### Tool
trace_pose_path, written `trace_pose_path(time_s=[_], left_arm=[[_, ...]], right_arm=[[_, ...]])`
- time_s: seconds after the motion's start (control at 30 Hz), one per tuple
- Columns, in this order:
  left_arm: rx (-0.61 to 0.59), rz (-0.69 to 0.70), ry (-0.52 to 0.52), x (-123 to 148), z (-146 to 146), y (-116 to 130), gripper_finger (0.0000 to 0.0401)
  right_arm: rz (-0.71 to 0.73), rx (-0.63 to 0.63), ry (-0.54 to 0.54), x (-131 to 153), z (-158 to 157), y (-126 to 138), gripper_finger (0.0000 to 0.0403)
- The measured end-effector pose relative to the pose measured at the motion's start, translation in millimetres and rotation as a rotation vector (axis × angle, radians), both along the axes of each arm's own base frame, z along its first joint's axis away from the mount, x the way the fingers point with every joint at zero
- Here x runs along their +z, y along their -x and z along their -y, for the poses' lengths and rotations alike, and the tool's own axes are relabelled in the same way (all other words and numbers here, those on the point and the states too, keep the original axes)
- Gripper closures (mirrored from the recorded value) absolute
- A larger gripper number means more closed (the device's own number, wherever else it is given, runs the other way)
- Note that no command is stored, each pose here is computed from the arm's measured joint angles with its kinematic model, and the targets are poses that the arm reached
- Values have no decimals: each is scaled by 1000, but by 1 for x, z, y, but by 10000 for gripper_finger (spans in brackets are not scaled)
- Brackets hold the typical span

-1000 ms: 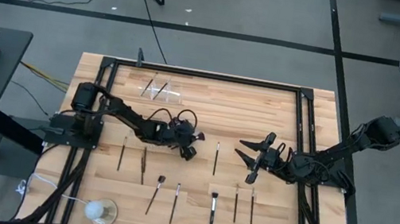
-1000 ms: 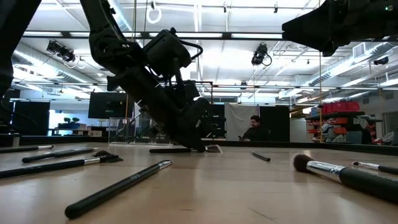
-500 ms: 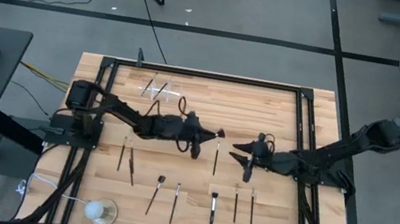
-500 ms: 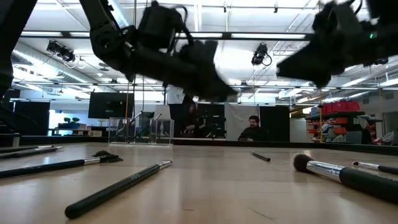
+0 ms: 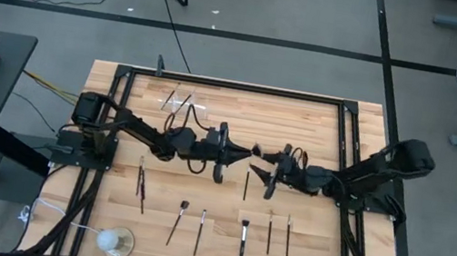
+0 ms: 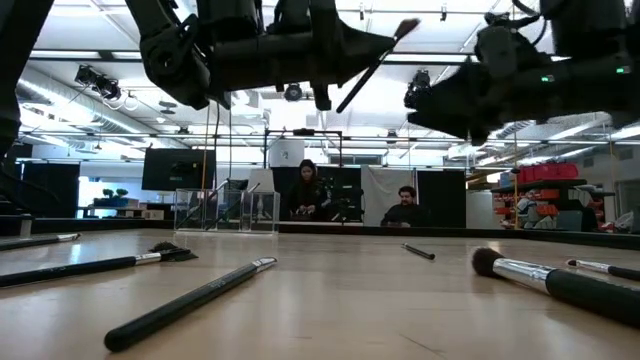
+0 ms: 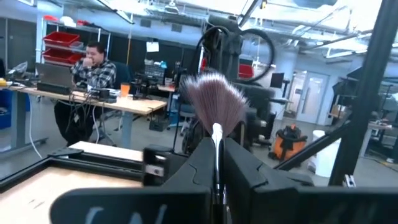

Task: Put items in baskets/containers
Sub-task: Put the highlighter brush into the right section of the transparent organizer

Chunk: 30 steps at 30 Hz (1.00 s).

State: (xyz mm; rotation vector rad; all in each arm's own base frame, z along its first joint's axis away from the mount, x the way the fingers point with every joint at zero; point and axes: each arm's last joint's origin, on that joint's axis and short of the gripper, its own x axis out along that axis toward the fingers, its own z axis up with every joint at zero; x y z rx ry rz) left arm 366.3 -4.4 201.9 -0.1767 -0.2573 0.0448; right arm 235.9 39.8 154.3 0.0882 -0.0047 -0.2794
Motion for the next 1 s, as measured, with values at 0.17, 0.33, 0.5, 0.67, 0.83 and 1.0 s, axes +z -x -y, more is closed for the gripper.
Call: trace_pose_path(time_s=[0.17,0.33,0.5,0.67,0.83,1.0], left_arm=[[7,8,-2,1,1,0,383],[10,7,-16,1,1,0,383],[4,7,-18,1,3,0,383],[-2,5,-30,1,3,0,378],[-22,-52,-52,-4,2,-1,335],[-31,-213,-63,-5,-3,2,263]], right_arm=[[45,105,80,9,-6,-33,171],[40,103,158,18,-10,-55,194],[26,89,158,18,-10,-57,263],[26,70,129,17,-9,-56,367],[-29,64,95,13,-9,-56,377],[-149,54,57,13,-8,-49,389]])
